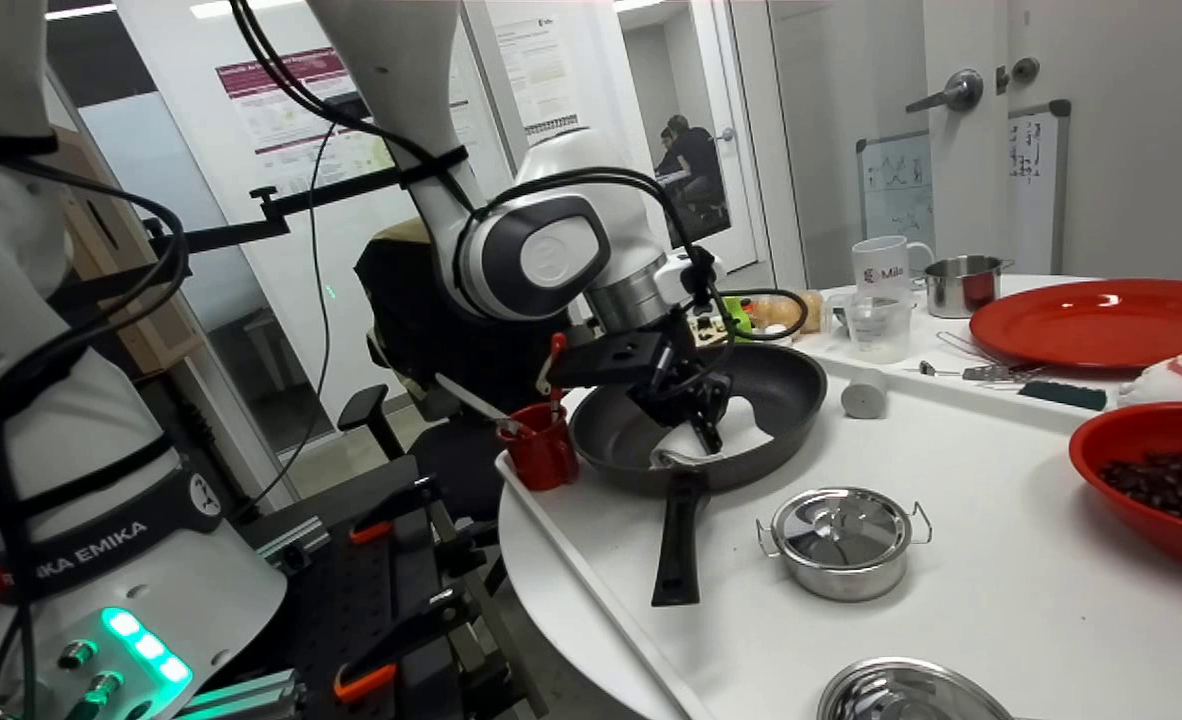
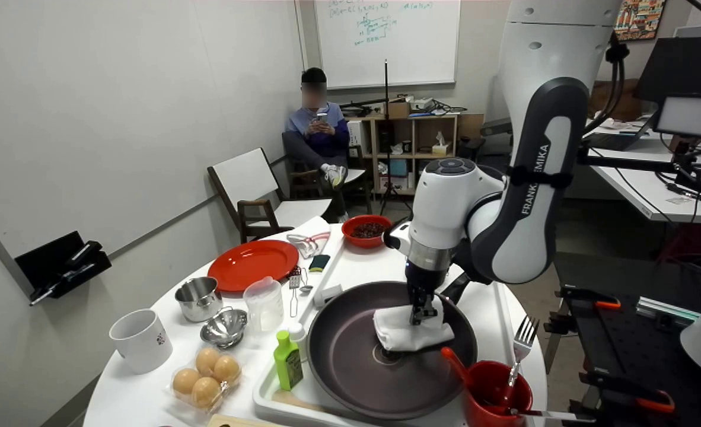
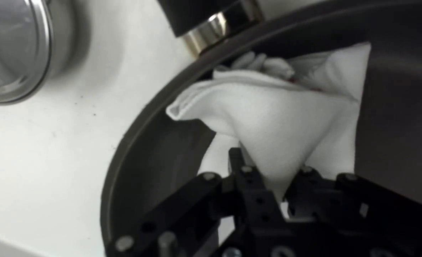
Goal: Wipe the pan with the white towel
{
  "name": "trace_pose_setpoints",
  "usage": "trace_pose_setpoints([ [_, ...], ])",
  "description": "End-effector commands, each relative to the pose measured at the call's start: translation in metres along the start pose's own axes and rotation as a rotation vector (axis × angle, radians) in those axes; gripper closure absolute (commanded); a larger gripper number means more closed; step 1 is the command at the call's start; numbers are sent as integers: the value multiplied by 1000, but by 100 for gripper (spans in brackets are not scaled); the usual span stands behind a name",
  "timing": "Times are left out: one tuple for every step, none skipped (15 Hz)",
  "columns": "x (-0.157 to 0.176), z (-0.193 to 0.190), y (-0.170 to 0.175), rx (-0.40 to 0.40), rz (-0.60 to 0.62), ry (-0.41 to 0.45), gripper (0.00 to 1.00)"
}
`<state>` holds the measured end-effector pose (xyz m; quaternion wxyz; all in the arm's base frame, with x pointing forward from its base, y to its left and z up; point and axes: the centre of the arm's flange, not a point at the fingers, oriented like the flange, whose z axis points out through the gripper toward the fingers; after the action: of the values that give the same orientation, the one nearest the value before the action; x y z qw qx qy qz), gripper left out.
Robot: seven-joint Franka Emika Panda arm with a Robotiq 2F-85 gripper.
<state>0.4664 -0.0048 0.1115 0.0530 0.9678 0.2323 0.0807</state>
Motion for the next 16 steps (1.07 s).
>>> trace_pose_setpoints([
  [-26, -13, -34, 38, -86, -37, 92],
  [-27, -13, -41, 48, -103, -41, 92],
  [-28, -14, -49, 61, -120, -44, 92],
  [-28, -14, -56, 70, -135, -46, 92],
  [-28, -14, -64, 83, -152, -47, 92],
  [-28, -14, -70, 89, -168, -49, 92],
  [-28, -15, -77, 97, -182, -49, 92],
  [-27, -15, -83, 104, -194, -47, 92],
  [-26, -15, -88, 110, -204, -46, 92],
  [-24, -15, -92, 115, -214, -43, 92],
  [-22, -14, -96, 119, -221, -39, 92],
  [-20, -14, -100, 122, -227, -34, 92],
  [-17, -14, -103, 124, -232, -26, 92],
  [-14, -14, -106, 126, -235, -20, 92],
  [-11, -14, -109, 128, -239, -14, 92],
  [-8, -14, -112, 129, -243, -9, 92],
])
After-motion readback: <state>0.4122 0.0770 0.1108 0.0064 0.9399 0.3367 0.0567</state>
